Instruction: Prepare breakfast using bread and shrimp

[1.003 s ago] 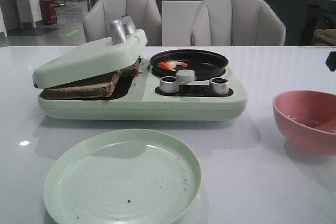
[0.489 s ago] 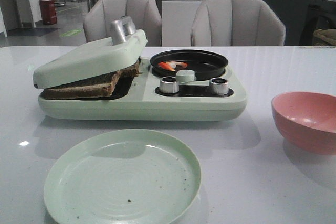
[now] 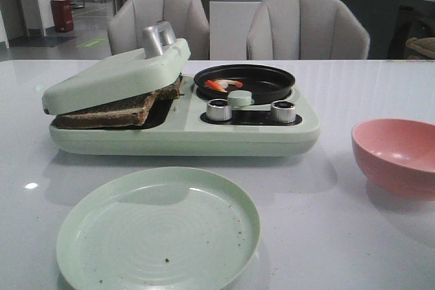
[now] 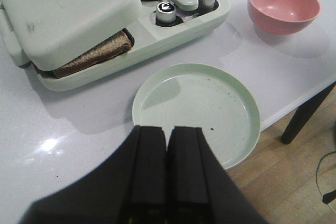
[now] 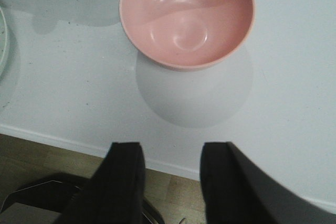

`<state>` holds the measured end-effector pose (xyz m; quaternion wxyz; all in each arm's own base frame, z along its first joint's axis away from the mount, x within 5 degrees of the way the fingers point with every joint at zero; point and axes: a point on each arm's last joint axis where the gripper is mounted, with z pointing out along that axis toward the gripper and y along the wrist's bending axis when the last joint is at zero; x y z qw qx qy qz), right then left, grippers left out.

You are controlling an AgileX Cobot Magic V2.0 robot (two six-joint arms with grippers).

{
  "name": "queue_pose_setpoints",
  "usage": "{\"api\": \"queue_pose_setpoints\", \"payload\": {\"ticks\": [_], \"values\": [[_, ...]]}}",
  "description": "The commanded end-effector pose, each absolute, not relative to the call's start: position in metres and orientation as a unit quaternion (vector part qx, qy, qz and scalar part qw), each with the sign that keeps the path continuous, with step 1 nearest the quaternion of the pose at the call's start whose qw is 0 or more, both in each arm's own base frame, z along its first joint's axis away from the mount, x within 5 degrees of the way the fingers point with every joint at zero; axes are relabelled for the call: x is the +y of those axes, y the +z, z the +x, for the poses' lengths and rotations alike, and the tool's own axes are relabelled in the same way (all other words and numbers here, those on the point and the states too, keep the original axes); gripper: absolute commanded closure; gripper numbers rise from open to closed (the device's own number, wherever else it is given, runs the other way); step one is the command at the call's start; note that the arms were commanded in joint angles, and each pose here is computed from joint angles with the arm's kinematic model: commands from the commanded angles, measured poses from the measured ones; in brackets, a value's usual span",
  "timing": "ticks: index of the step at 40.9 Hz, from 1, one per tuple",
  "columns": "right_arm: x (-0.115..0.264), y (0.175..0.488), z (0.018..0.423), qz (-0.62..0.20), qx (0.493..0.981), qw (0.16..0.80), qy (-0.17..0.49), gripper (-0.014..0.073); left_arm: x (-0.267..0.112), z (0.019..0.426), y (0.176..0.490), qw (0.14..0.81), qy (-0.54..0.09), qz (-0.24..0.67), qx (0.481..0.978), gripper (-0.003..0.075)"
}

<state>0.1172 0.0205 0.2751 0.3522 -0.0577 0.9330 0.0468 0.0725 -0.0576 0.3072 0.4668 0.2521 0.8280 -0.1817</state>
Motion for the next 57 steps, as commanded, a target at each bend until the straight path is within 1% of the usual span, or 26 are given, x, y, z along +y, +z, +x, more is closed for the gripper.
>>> {"api": "queue_pose_setpoints", "payload": {"ticks": [1, 8, 11, 12, 33, 37, 41, 44, 48, 52, 57], "values": [[0.019, 0.284, 0.115, -0.061, 0.916, 0.395, 0.044, 0.0334, -0.060, 0.074, 0.322, 0.503, -0.202, 0.245, 0.804, 0.0619], [0.018, 0.286, 0.109, -0.061, 0.909, 0.410, 0.045, 0.0515, -0.060, 0.074, 0.322, 0.503, -0.202, 0.245, 0.804, 0.0619], [0.018, 0.286, 0.109, -0.061, 0.908, 0.413, 0.046, 0.0578, -0.060, 0.074, 0.322, 0.503, -0.202, 0.245, 0.804, 0.0619], [0.018, 0.286, 0.109, -0.060, 0.907, 0.414, 0.046, 0.0585, -0.060, 0.074, 0.322, 0.503, -0.202, 0.245, 0.804, 0.0619], [0.019, 0.285, 0.107, -0.059, 0.911, 0.405, 0.049, 0.0585, -0.059, 0.073, 0.321, 0.506, -0.204, 0.244, 0.802, 0.0619], [0.019, 0.285, 0.107, -0.059, 0.911, 0.405, 0.049, 0.0585, -0.051, 0.069, 0.315, 0.522, -0.204, 0.215, 0.800, 0.0619], [0.019, 0.285, 0.107, -0.059, 0.911, 0.405, 0.049, 0.0585, -0.036, 0.063, 0.303, 0.573, -0.175, 0.188, 0.778, 0.0619], [0.019, 0.285, 0.107, -0.059, 0.911, 0.405, 0.049, 0.0585, -0.027, 0.056, 0.291, 0.633, -0.165, 0.160, 0.739, 0.0619], [0.019, 0.285, 0.107, -0.059, 0.911, 0.405, 0.049, 0.0585, -0.018, 0.047, 0.267, 0.693, -0.138, 0.137, 0.694, 0.0619], [0.019, 0.285, 0.107, -0.059, 0.911, 0.405, 0.049, 0.0585, -0.013, 0.043, 0.246, 0.719, -0.118, 0.107, 0.677, 0.0619], [0.019, 0.285, 0.107, -0.059, 0.912, 0.404, 0.049, 0.0585, -0.012, 0.051, 0.222, 0.715, -0.094, 0.080, 0.688, 0.0619]]}}
